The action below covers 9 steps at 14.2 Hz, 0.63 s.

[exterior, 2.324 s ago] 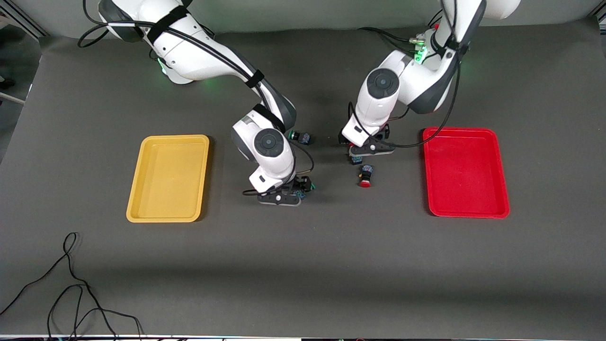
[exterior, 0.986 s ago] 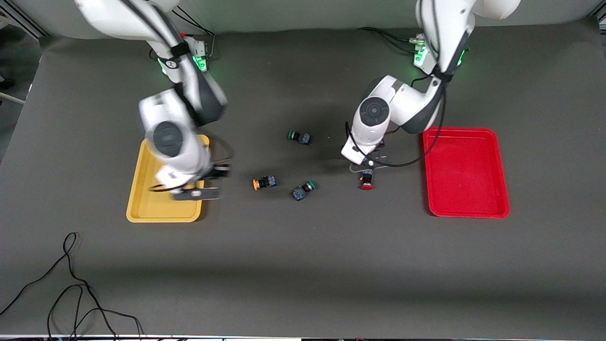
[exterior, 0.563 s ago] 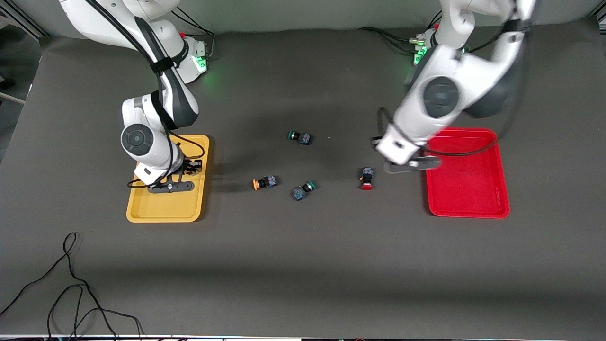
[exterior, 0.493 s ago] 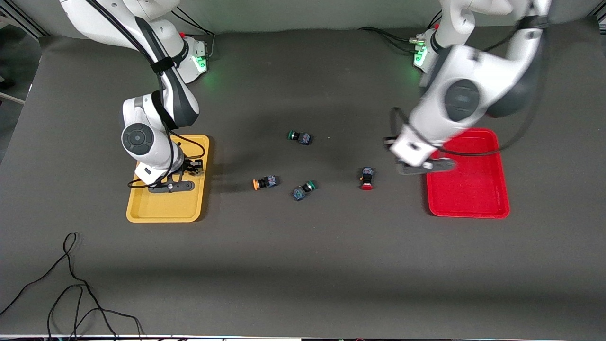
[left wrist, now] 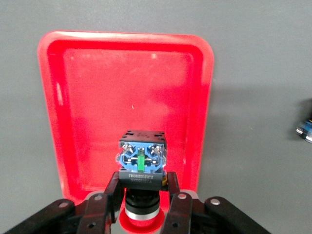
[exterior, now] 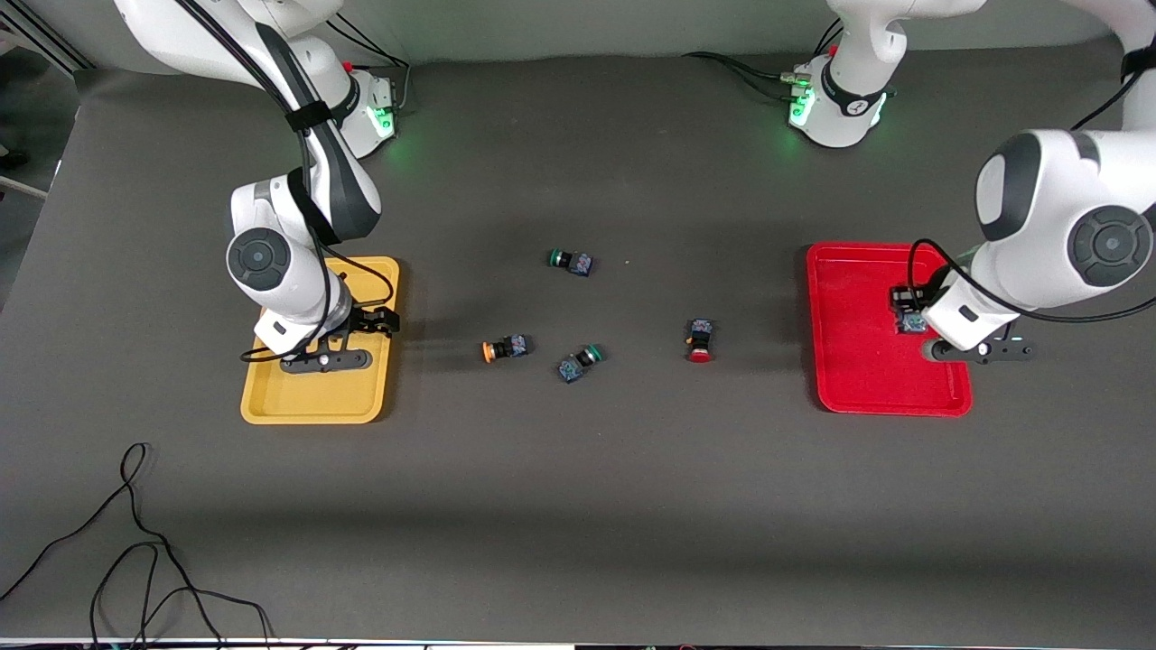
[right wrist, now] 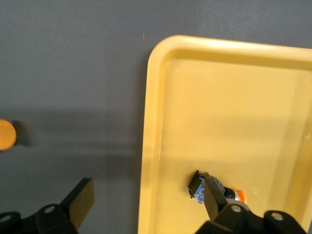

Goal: Place red and yellow buttons in trays
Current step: 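Carry the yellow button to the yellow tray while the left gripper carries red, then release the red button in the red tray while the right gripper grasps yellow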

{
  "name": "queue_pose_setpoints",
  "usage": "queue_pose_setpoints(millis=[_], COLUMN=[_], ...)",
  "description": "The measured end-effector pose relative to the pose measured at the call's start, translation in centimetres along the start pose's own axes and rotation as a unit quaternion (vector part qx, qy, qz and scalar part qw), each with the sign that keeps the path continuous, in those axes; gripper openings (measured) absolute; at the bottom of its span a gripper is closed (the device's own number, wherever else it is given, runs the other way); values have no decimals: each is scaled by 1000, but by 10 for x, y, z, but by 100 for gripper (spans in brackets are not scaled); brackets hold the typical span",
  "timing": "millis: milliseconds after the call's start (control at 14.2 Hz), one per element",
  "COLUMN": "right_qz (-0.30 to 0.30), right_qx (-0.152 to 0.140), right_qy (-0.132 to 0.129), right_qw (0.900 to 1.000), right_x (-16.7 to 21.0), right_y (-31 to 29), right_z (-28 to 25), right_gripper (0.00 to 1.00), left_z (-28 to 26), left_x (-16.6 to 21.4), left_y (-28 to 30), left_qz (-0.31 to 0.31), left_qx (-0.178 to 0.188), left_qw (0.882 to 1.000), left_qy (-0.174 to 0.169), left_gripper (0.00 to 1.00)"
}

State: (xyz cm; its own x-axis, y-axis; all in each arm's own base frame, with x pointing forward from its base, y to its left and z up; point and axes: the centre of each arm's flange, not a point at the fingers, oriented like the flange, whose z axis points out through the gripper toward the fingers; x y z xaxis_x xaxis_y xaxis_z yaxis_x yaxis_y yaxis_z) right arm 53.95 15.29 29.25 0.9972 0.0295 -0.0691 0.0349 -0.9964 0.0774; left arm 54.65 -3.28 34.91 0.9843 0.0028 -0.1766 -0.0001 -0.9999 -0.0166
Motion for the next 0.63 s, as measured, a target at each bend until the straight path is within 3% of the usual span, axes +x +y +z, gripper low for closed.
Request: queue_pose_setpoints(millis=[282,423,634], right_qz=[75,128,206], right_qx=[32,53,58], right_qy=[35,35,22], right_qw=[996,990,977], right_x=[25,34,39], right_y=[-96,-159,-189], right_z=[-24,-18,33], right_gripper=[100,100,100], left_z=[99,127,131], left_x=[-11,-11,-8], left_y=[8,9,9], left_qz=[9,10,11], left_qx=[-2,-2,-1], left_qw=[1000,1000,1000], left_qy=[14,12,13], left_gripper=[41,41,67])
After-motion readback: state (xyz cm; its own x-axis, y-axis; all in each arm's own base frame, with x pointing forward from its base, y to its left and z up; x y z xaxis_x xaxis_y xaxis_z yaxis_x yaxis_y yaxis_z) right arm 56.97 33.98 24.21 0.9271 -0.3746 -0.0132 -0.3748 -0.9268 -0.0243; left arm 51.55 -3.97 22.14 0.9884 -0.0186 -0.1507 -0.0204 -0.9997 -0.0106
